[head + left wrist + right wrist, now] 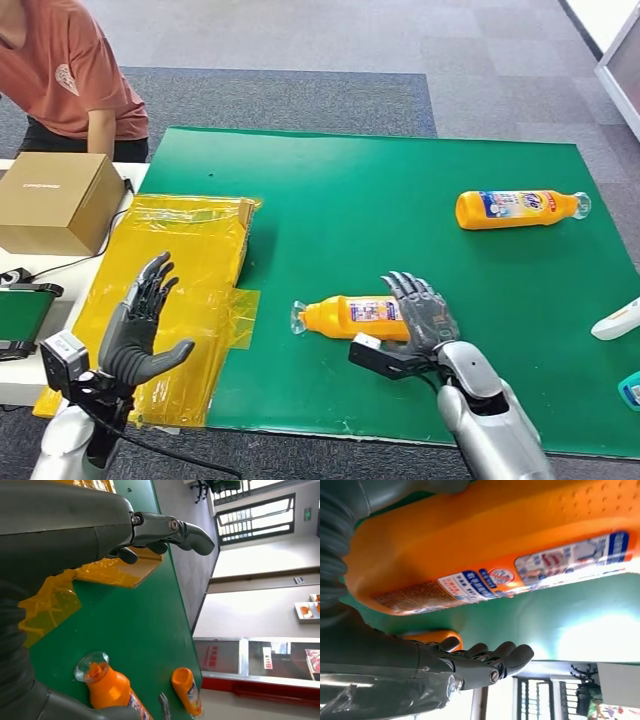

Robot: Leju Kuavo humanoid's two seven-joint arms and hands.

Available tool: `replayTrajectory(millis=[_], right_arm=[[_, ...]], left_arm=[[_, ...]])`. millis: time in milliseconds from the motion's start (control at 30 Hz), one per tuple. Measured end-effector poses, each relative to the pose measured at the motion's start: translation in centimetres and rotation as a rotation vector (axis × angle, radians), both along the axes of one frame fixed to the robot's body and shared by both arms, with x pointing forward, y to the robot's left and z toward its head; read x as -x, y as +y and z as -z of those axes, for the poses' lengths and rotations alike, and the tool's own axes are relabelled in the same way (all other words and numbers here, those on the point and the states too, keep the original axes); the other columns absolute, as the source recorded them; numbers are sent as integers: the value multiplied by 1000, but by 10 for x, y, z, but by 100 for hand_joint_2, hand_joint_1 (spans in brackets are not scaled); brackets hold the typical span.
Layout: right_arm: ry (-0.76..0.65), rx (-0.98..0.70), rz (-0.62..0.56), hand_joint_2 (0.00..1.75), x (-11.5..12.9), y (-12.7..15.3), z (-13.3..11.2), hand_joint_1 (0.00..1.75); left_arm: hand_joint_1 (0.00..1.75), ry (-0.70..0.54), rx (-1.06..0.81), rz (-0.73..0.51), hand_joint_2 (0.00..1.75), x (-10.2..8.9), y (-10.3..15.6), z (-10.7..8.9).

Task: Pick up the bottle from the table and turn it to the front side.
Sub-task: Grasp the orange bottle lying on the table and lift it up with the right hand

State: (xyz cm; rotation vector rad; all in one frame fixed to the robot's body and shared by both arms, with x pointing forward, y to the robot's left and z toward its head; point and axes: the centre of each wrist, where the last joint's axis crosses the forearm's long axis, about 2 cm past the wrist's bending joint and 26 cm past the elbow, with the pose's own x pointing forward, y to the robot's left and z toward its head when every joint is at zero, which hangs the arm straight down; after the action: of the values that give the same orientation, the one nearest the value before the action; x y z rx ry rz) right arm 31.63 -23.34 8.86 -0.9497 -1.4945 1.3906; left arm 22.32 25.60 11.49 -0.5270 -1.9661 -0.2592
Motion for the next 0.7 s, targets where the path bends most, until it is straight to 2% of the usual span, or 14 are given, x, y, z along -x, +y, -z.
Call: replayTrajectory(millis=[133,300,333,433,467,500,567,700], right_arm=[[-29,197,-53,175,-14,12,-3,0],[26,371,-112,175,-33,20,-6,2],[55,393,-122,175,-38,20,-7,23],[195,423,-162,175,-53,17,-13,147],[250,417,-175,175,-58,15,-15,169],[304,403,-187,175,-63,13,-16,175],[391,362,-208,175,-70,9,-19,175],[475,284,-222,175,-78,5,-25,175]], left_arm=[[0,0,3,11,175,-2,-3,0],[0,3,4,16,175,-4,-6,0],[0,3,3,17,175,-4,-7,0],[0,-3,-2,21,175,-6,-8,-1],[0,-8,-4,25,175,-8,-9,-2],[0,-13,-6,30,175,-9,-10,-3],[0,-24,-9,38,175,-12,-12,-5],[0,-38,-8,53,175,-15,-16,-7]])
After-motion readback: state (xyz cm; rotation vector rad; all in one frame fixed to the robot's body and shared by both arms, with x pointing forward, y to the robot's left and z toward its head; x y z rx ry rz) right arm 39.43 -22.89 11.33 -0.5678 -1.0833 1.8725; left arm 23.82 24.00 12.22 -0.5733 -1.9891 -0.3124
